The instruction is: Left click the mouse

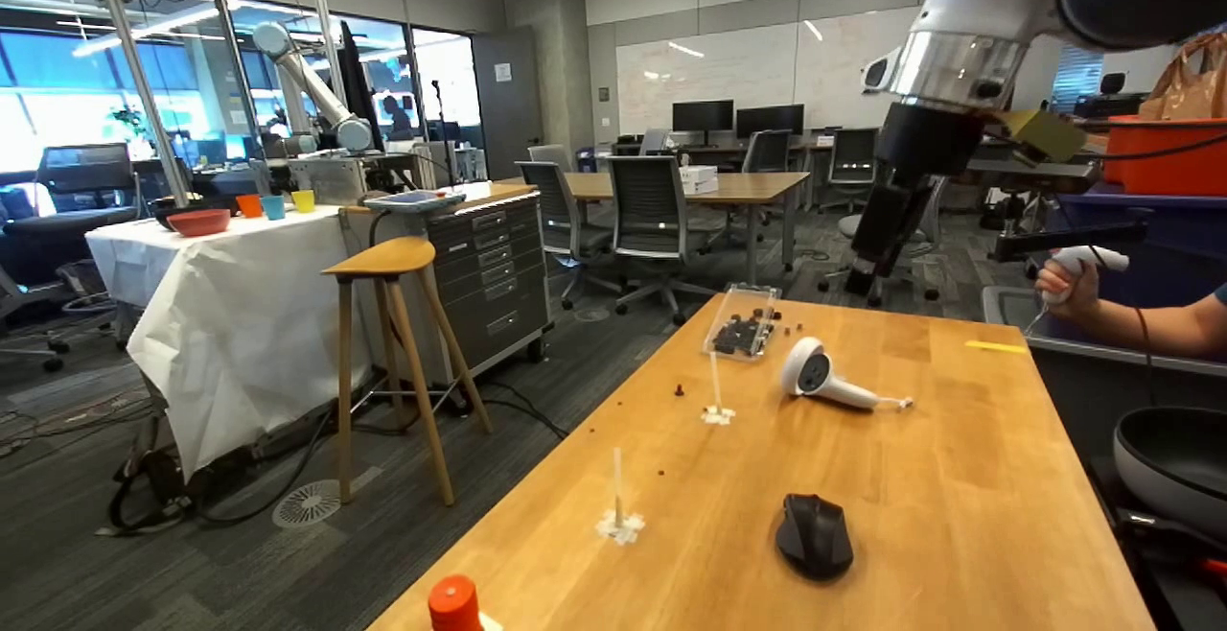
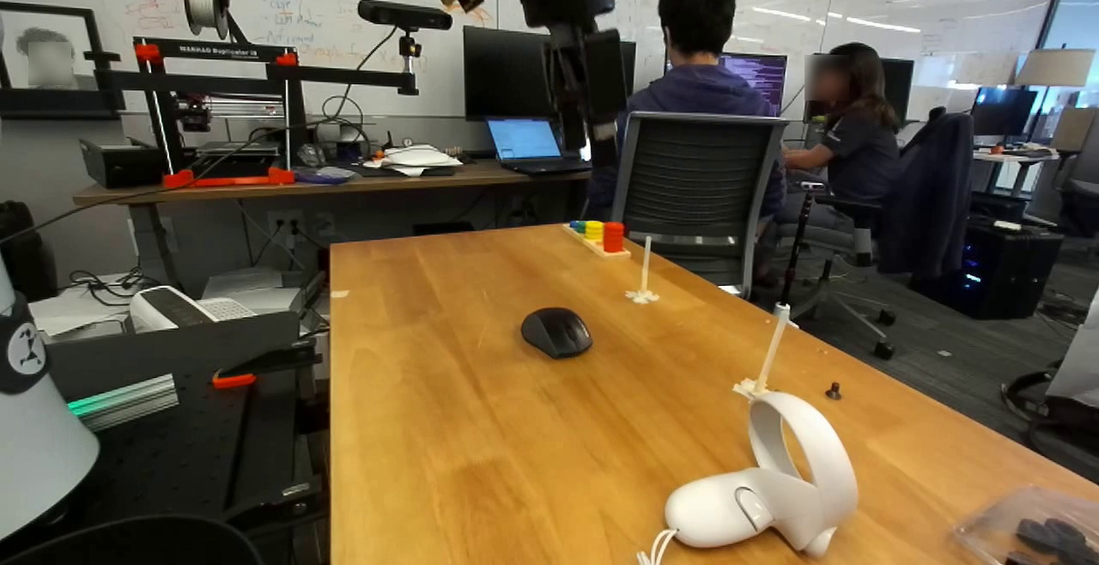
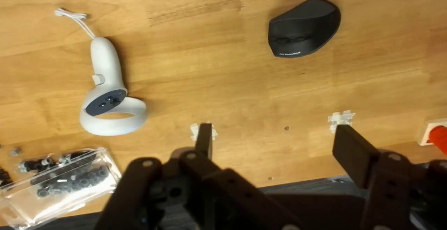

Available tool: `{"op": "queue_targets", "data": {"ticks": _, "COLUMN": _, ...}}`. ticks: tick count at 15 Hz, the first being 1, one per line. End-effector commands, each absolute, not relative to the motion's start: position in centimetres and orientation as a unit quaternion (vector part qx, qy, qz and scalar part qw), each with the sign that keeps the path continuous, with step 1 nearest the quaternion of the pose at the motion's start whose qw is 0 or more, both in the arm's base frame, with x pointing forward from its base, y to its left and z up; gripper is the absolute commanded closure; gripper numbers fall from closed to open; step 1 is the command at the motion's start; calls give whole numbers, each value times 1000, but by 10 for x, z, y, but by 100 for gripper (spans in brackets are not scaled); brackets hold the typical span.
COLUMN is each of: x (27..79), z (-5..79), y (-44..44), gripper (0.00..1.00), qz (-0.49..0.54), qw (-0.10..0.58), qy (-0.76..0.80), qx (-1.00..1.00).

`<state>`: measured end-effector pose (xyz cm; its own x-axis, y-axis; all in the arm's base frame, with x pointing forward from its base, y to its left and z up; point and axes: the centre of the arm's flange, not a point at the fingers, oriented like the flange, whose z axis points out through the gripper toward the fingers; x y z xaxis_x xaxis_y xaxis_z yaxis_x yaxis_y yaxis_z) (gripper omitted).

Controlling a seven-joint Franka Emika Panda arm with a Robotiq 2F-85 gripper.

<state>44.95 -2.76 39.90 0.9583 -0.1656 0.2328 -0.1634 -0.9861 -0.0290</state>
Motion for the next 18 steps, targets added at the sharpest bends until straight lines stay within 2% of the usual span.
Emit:
{"op": "queue_targets", "data": {"ticks": 1, "x": 493, "z": 360, "y": -15, "gripper": 42, "qz": -107, "qw": 8, "qy": 90, "qx": -990}}
{"op": "queue_targets", "data": {"ticks": 7, "x": 513, "z": 305, "y": 15, "gripper": 89, "qz": -100, "qw": 4, "qy": 82, "qx": -992}}
{"op": "queue_targets", "data": {"ticks": 8, "x": 514, "z": 296, "y": 22, "gripper": 93, "qz": -99, "qw": 6, "qy": 78, "qx": -992}}
{"op": "queue_targets", "data": {"ticks": 11, "x": 516, "z": 270, "y": 42, "gripper": 98, "qz": -102, "qw": -1, "qy": 63, "qx": -993}}
{"op": "queue_targets", "data": {"ticks": 13, "x": 516, "z": 253, "y": 53, "gripper": 94, "qz": -101, "qw": -7, "qy": 54, "qx": -993}}
{"op": "queue_targets", "data": {"ticks": 18, "x": 516, "z": 217, "y": 62, "gripper": 93, "qz": -90, "qw": -18, "qy": 45, "qx": -995}}
